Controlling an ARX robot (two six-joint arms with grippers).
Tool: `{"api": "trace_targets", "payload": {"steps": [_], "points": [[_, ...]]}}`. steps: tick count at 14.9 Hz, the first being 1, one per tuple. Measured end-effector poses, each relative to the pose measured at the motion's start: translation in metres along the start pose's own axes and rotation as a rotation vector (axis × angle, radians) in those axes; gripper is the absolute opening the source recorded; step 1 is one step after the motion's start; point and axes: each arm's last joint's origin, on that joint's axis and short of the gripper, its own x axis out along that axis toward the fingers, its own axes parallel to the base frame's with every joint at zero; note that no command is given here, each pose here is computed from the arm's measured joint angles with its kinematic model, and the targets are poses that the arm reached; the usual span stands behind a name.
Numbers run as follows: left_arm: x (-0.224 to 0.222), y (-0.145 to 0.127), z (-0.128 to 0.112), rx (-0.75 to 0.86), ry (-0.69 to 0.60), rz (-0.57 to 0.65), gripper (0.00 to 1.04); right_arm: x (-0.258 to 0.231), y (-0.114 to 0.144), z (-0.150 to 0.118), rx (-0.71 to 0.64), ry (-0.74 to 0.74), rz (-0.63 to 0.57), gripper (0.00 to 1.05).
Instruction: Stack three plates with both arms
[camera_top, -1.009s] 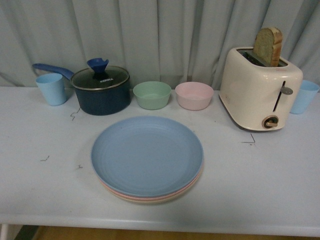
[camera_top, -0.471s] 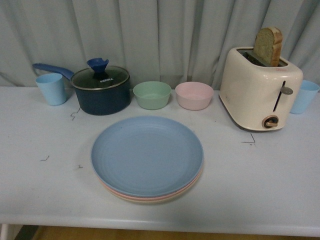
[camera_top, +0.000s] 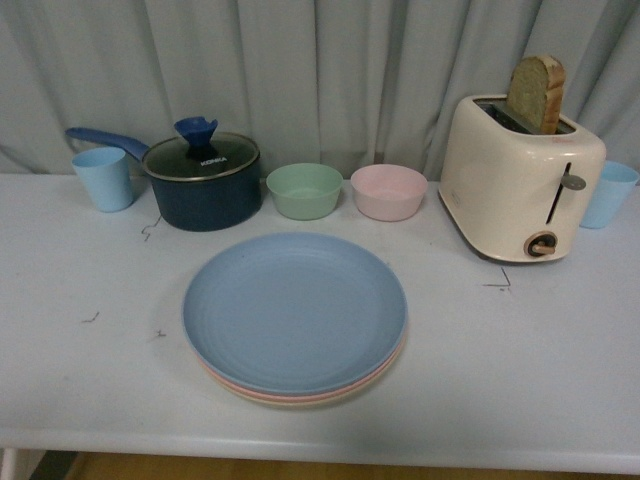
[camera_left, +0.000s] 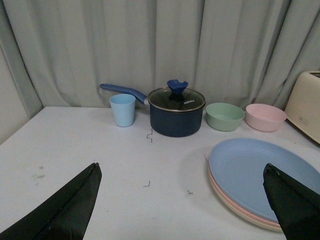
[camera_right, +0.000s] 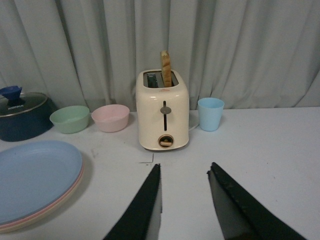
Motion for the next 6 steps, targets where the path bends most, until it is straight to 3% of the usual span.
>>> {"api": "trace_targets", "payload": {"steps": [3, 4, 5, 6], "points": [[0.0, 0.0, 0.0, 0.0, 0.0, 0.0, 0.98, 0.0, 0.0, 0.0, 0.0, 0.0, 0.0, 0.63], [0.0, 0.0, 0.0, 0.0, 0.0, 0.0, 0.98, 0.0, 0.0, 0.0, 0.0, 0.0, 0.0, 0.86], [0.0, 0.0, 0.0, 0.0, 0.0, 0.0, 0.98, 0.0, 0.0, 0.0, 0.0, 0.0, 0.0, 0.99], [0.0, 0.0, 0.0, 0.0, 0.0, 0.0, 0.98, 0.0, 0.0, 0.0, 0.0, 0.0, 0.0, 0.98]]}}
